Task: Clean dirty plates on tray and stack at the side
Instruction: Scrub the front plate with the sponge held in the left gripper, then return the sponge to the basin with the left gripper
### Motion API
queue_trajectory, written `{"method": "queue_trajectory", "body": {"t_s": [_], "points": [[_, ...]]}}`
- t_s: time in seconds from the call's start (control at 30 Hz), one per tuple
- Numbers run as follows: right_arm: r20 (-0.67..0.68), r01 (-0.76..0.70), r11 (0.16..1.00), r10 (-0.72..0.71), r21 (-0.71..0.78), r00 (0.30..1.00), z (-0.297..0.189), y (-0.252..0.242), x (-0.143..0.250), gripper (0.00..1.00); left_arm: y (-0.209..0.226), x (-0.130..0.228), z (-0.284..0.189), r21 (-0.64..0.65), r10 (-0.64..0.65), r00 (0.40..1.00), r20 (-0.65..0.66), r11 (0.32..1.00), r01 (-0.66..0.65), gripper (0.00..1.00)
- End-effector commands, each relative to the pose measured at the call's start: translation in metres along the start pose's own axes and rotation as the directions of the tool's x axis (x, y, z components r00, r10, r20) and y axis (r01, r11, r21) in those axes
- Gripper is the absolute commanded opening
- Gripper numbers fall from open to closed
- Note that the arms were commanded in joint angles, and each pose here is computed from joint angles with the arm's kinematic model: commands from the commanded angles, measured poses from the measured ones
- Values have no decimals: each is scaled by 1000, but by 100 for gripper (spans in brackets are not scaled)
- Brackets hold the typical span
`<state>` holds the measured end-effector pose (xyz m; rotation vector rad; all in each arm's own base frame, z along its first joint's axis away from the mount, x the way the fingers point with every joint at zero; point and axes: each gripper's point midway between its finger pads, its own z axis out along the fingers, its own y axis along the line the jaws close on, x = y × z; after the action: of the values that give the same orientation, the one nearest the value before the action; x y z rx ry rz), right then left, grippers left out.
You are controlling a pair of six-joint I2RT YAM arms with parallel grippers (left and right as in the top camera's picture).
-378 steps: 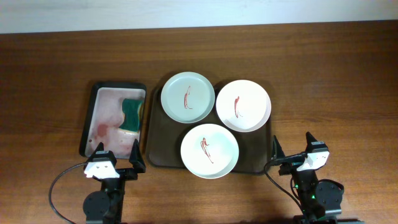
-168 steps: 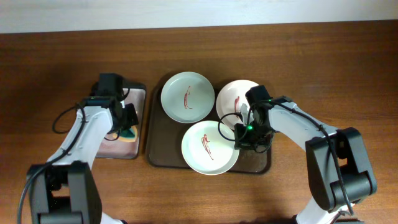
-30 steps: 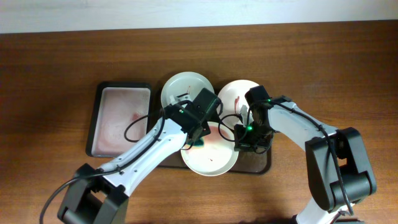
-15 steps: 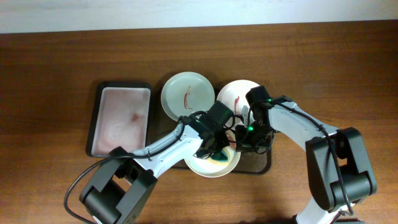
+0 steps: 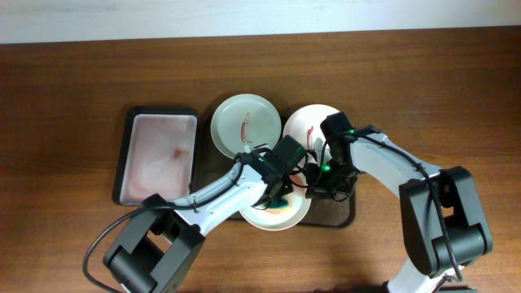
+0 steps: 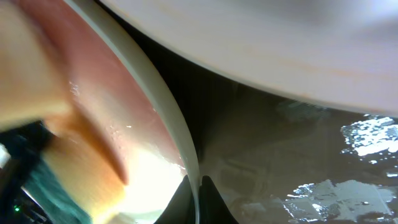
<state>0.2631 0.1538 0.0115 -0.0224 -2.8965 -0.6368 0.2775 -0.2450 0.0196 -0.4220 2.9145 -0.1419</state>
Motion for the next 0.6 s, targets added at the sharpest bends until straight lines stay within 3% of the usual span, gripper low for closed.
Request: {"method": "queue_trajectory", "body": {"t_s": [0.0, 0.1, 0.17, 0.2, 0.43, 0.57], "points": [[3, 4, 999, -4, 32, 1000, 0, -5, -2, 5, 47, -35, -15, -186, 16, 984, 176, 982, 18, 0], [8, 4, 999, -4, 49, 1000, 0, -8, -3, 6, 36, -38, -37, -125, 82, 980, 181, 990, -60, 0], [9, 4, 999, -5, 52, 1000, 0, -8, -3, 21, 29, -41, -59, -58, 111, 974, 197, 993, -101, 0], [10, 5, 999, -5, 52, 1000, 0, -8, -3, 22, 27, -44, -70, -31, 126, 970, 210, 992, -122, 0], [7, 7, 999, -7, 53, 1000, 1, -8, -2, 23, 41, -67, -115, 67, 57, 961, 269, 995, -77, 0], [-4, 29, 998, -29, 57, 1000, 5, -3, 2, 22, 65, -71, -111, 27, 19, 973, 229, 999, -26, 0]]}}
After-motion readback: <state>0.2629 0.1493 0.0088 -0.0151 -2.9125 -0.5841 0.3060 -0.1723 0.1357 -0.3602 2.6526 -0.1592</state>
